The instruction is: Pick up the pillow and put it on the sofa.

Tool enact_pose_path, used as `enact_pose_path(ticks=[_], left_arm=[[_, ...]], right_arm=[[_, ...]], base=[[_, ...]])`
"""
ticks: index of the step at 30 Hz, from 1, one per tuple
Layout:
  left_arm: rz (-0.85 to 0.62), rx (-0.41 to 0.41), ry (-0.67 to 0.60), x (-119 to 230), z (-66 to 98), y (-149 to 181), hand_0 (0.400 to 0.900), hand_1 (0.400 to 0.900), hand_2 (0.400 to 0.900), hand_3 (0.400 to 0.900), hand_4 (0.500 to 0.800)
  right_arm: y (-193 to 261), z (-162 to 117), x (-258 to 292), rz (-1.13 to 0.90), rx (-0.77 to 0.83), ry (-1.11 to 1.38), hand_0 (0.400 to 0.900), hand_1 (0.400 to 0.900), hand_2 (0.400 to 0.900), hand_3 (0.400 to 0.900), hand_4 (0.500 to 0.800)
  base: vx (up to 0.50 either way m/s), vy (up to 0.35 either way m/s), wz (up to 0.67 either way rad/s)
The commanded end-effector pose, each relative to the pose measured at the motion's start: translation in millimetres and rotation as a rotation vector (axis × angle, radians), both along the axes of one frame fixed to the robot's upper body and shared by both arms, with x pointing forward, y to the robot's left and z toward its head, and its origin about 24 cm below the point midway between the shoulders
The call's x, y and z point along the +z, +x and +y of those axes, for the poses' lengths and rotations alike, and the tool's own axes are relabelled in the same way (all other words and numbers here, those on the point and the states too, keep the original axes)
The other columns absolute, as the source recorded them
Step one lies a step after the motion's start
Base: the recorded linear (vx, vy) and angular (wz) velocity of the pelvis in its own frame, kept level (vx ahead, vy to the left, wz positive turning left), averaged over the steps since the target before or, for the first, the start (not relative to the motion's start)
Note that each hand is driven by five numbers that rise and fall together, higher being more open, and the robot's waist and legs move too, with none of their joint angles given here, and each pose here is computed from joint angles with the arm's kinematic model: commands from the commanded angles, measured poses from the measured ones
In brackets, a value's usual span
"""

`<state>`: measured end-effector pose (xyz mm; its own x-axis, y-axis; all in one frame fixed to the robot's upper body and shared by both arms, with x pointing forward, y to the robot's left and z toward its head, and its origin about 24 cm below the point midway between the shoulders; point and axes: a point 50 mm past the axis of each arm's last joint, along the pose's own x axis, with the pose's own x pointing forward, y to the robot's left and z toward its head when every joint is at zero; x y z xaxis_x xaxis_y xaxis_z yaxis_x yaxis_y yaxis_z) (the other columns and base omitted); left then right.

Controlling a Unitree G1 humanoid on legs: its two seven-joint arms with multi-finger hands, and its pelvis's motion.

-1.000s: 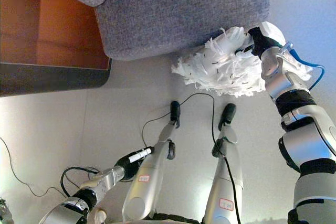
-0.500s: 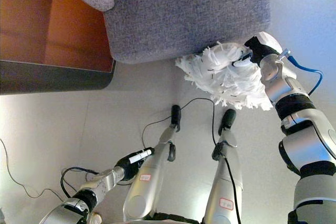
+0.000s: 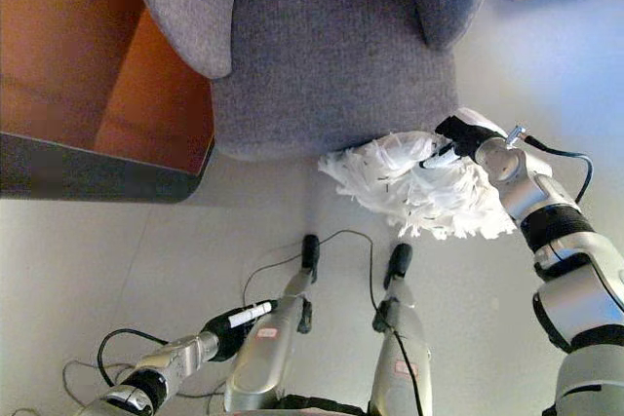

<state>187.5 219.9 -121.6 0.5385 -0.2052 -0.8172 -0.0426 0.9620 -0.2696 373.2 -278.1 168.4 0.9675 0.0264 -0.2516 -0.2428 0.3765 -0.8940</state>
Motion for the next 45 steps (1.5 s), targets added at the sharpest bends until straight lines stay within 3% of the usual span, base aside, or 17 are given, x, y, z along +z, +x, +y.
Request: enact_pose_path(ticks=[1,6,15,27,35,45], left_arm=[[0.189,-0.034,0.094,-14.6,30.6,-48.8,0.900,0.900,0.900,0.900,0.800],[0.273,-0.011,0.099,-21.9,36.4,-72.7,0.900,0.900,0.900,0.900,0.800],[0.407,0.059,0.048,-32.9,30.4,-107.2,0.900,0.900,0.900,0.900,0.800],[0.519,0.135,-0.014,-36.4,26.1,-122.3,0.900,0.900,0.900,0.900,0.800],[0.604,0.171,-0.021,-38.1,25.3,-138.0,0.900,0.900,0.900,0.900,0.800],[0.646,0.186,-0.011,-34.8,33.5,-140.6,0.900,0.900,0.900,0.900,0.800]], right_arm=[[-6.0,11.2,72.6,-0.226,0.171,0.037,0.400,0.400,0.400,0.400,0.500],[-16.4,11.1,46.3,-0.092,0.236,0.070,0.400,0.400,0.400,0.400,0.500],[-29.2,27.0,7.0,0.153,0.364,0.156,0.400,0.400,0.400,0.400,0.500],[-1.2,54.2,77.6,0.125,0.418,0.210,0.400,0.400,0.400,0.400,0.500],[17.7,65.9,106.6,0.107,0.327,0.246,0.400,0.400,0.400,0.400,0.500],[27.6,40.1,131.0,-0.075,0.032,0.385,0.400,0.400,0.400,0.400,0.500]], base=[[0.111,-0.051,0.00],[0.115,-0.024,-0.02],[0.168,0.037,0.01],[0.109,0.053,0.09],[0.109,0.073,0.16],[0.062,0.051,0.16]])
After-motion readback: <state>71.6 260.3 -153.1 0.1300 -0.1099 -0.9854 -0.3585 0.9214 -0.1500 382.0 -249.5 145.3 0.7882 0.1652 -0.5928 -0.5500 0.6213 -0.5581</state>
